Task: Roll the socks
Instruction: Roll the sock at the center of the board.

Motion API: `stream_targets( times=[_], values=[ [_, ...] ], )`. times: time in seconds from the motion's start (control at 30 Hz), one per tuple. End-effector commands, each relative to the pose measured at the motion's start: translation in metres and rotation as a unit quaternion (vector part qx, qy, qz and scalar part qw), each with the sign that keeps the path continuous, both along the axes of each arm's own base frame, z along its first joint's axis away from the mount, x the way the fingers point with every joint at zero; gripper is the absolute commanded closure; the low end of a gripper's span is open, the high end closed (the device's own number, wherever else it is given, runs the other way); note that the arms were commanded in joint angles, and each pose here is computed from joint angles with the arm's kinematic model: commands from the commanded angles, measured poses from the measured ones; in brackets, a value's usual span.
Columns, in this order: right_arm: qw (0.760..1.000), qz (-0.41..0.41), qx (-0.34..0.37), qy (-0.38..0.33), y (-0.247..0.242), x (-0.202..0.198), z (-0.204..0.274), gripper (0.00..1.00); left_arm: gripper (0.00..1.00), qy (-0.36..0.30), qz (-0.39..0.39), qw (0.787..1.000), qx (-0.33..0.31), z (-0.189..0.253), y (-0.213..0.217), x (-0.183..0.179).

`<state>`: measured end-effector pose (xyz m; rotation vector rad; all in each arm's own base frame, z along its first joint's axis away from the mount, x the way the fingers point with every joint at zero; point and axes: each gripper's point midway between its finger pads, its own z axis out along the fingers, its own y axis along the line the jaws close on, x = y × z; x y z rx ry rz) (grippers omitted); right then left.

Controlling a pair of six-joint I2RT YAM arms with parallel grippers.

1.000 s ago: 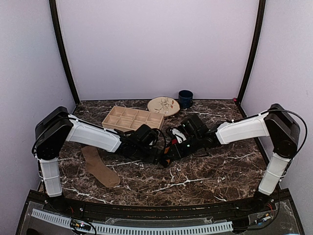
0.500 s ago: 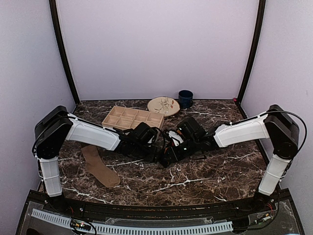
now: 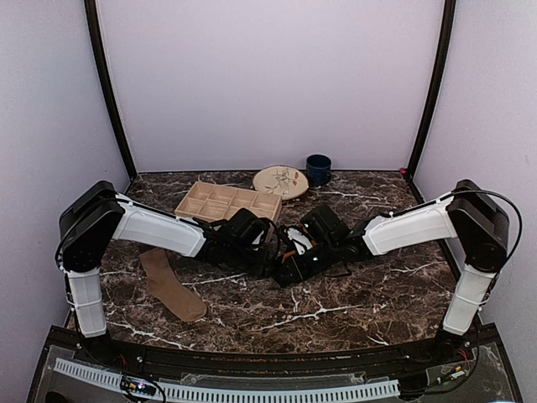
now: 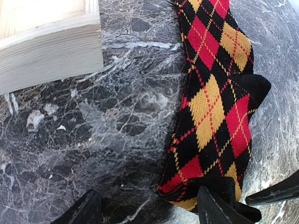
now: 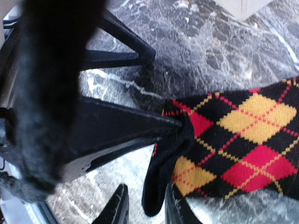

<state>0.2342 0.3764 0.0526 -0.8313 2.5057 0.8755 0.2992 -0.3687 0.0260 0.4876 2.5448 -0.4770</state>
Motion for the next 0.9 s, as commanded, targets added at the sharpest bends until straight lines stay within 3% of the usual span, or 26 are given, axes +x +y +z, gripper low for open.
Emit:
stream_targets(
  times=[0.0,0.27,0.57,0.87],
  values=[
    [1.0,0.005,-0.007,0.009,0.003,-0.005,-0.012,0.74,0.27,0.073,0.0,0.996,0.057,-0.045,0.028,-0.026],
    [1.0,0.004,-0.011,0.009,0.005,-0.003,-0.016,0.79,0.27,0.076,0.001,0.996,0.056,-0.047,0.028,-0.026],
    [1.0,0.008,-0.008,0.02,0.01,-0.003,-0.017,1.0,0.27,0.079,0.01,0.995,0.06,-0.047,0.033,-0.025],
    [0.999,-0.004,0.014,0.034,0.007,0.009,-0.008,1.0,0.26,0.061,0.034,0.995,0.068,-0.04,0.05,-0.024]
  ],
)
